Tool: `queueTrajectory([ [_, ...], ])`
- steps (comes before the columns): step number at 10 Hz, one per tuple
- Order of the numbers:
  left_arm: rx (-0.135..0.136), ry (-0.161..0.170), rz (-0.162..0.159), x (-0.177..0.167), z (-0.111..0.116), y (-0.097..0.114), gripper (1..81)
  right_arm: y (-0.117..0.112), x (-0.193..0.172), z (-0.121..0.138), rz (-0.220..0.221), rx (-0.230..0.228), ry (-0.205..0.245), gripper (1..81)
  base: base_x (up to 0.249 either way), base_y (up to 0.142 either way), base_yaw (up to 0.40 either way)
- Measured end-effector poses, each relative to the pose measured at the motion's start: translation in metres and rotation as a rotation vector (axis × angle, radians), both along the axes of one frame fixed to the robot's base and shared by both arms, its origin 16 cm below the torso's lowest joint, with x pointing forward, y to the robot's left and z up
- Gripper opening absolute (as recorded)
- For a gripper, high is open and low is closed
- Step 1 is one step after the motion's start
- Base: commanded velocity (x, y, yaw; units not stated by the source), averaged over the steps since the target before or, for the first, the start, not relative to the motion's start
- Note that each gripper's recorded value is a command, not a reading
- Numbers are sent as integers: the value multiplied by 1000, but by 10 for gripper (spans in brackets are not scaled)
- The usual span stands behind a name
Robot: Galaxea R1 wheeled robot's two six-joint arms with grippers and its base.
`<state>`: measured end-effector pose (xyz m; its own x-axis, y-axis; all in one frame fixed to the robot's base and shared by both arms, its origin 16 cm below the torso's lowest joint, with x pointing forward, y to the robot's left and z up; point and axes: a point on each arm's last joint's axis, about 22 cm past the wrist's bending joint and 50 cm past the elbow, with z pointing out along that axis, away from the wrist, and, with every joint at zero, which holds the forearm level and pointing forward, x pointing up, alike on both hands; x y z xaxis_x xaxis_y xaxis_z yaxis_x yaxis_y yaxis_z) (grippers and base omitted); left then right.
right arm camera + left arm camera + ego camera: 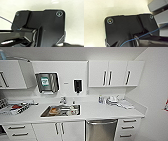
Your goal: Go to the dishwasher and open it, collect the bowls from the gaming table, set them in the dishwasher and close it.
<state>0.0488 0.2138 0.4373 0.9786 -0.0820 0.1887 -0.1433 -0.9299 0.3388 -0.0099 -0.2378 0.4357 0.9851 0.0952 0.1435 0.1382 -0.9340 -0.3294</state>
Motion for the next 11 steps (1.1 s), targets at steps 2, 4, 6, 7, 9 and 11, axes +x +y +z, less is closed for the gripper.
queueTrajectory([
  [2, 1, 17, -3, -11, -1, 0, 811, 0, -7, 0, 1, -1, 12, 811, 92, 0, 0],
  [4, 0, 17, -3, -11, -1, 0, 811, 0, -9, 0, 2, -1, 14, 811, 91, 0, 0],
  [6, 0, 9, -2, -5, -1, 0, 811, 0, -7, 0, 1, -1, 11, 811, 92, 0, 0],
  [7, 1, 12, -2, -7, -1, 0, 811, 0, -7, 0, 2, -1, 12, 811, 92, 0, 0],
  [9, 1, 12, -2, -7, -1, 0, 811, 0, -9, 0, 2, -1, 15, 811, 92, 0, 0],
  [11, 0, 14, -2, -8, -1, 0, 811, 0, -9, 0, 2, -1, 15, 811, 92, 0, 0],
])
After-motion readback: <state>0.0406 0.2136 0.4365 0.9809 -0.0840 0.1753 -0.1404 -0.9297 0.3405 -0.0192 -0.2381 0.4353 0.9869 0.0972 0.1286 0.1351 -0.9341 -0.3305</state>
